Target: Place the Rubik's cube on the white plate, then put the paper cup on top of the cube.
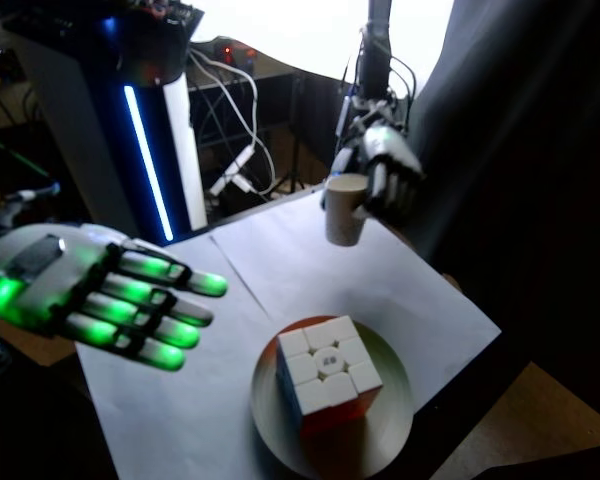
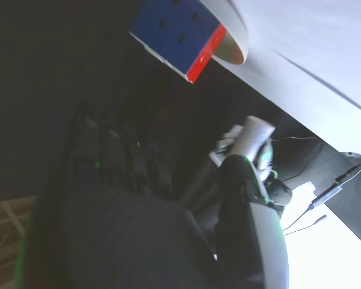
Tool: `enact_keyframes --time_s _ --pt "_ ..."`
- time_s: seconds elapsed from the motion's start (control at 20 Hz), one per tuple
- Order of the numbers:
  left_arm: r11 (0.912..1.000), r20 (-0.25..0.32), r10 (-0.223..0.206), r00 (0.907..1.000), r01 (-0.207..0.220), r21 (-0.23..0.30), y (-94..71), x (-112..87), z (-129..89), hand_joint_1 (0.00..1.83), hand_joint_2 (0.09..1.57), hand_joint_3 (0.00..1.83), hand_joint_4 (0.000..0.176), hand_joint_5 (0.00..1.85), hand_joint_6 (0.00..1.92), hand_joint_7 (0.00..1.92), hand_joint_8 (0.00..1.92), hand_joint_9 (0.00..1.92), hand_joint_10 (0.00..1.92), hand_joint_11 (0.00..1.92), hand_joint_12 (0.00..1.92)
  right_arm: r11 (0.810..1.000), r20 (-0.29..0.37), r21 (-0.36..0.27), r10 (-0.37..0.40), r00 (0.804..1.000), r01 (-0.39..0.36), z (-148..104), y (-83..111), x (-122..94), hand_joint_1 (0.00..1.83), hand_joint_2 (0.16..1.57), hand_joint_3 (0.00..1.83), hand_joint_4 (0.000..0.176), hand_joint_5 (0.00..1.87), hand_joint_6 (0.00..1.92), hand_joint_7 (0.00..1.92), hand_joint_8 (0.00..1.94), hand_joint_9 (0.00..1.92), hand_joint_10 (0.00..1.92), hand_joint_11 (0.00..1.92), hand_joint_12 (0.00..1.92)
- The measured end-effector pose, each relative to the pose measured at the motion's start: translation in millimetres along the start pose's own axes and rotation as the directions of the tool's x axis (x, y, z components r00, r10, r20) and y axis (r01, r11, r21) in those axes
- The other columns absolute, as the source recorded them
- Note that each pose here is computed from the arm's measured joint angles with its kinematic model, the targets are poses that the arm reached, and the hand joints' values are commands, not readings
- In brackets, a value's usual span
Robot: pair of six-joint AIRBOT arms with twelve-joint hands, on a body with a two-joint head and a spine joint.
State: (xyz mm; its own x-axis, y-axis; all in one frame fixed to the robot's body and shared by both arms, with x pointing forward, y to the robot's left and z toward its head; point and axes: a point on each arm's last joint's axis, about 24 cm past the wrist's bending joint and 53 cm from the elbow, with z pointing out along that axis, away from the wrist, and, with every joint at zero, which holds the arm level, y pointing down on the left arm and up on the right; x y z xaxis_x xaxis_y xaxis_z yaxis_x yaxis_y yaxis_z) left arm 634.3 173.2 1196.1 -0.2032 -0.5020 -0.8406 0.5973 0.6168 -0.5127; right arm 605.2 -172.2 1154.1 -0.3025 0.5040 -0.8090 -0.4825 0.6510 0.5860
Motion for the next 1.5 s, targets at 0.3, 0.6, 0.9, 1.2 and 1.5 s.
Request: enact_keyframes --time_s 0.3,0.6,0.9,1.2,1.5 --pt "0.9985 -0.027 -0.04 0.9989 0.041 0.036 0.0 -1.7 61.4 1.11 1.1 0.03 0.176 0.4 1.92 0.51 1.92 0.6 1.92 0.75 1.92 1.0 0.002 0.001 -0.002 1.0 0.002 0.1 -1.0 -0.9 0.39 1.28 0.0 0.048 0.0 0.0 0.0 0.0 0.0 0.0 0.0 0.0" --pt "0.9987 -0.036 -0.027 0.999 0.028 0.044 -10.0 -0.1 115.2 1.04 0.91 0.75 0.0 0.73 1.61 0.58 1.91 0.65 1.92 0.8 1.92 1.0 0.002 0.003 -0.002 1.0 0.002 0.3 -1.7 -1.2 0.39 1.28 0.0 0.047 0.0 0.0 0.0 0.0 0.0 0.0 0.0 0.0" --pt "0.9962 -0.038 -0.068 0.997 0.07 0.051 -21.9 2.4 165.7 1.02 0.96 0.62 0.0 0.73 1.53 0.41 1.82 0.47 1.92 0.59 1.92 1.0 -0.001 0.0 0.004 1.0 -0.004 1.3 -1.1 2.3 0.42 1.26 0.0 0.043 0.0 0.0 0.0 0.0 0.0 0.0 0.01 0.0" --pt "0.9872 -0.045 -0.159 0.9863 0.159 0.006 -7.2 16.1 185.6 0.97 1.2 0.14 0.0 0.69 1.47 0.43 1.68 0.51 1.87 0.68 1.92 1.0 -0.001 0.0 0.003 1.0 -0.003 1.8 -1.9 2.7 0.37 1.25 0.0 0.042 0.0 0.0 0.0 0.0 0.0 0.0 0.0 0.0" --pt "0.9784 -0.048 -0.206 0.9774 0.206 0.004 -10.2 25.7 194.9 1.04 1.11 0.0 0.0 0.38 1.28 0.47 1.26 0.49 1.51 0.49 1.92 1.0 -0.001 0.0 0.005 1.0 -0.005 2.2 -2.1 3.4 0.37 1.24 0.0 0.045 0.0 0.0 0.0 0.0 0.0 0.0 0.0 0.0"
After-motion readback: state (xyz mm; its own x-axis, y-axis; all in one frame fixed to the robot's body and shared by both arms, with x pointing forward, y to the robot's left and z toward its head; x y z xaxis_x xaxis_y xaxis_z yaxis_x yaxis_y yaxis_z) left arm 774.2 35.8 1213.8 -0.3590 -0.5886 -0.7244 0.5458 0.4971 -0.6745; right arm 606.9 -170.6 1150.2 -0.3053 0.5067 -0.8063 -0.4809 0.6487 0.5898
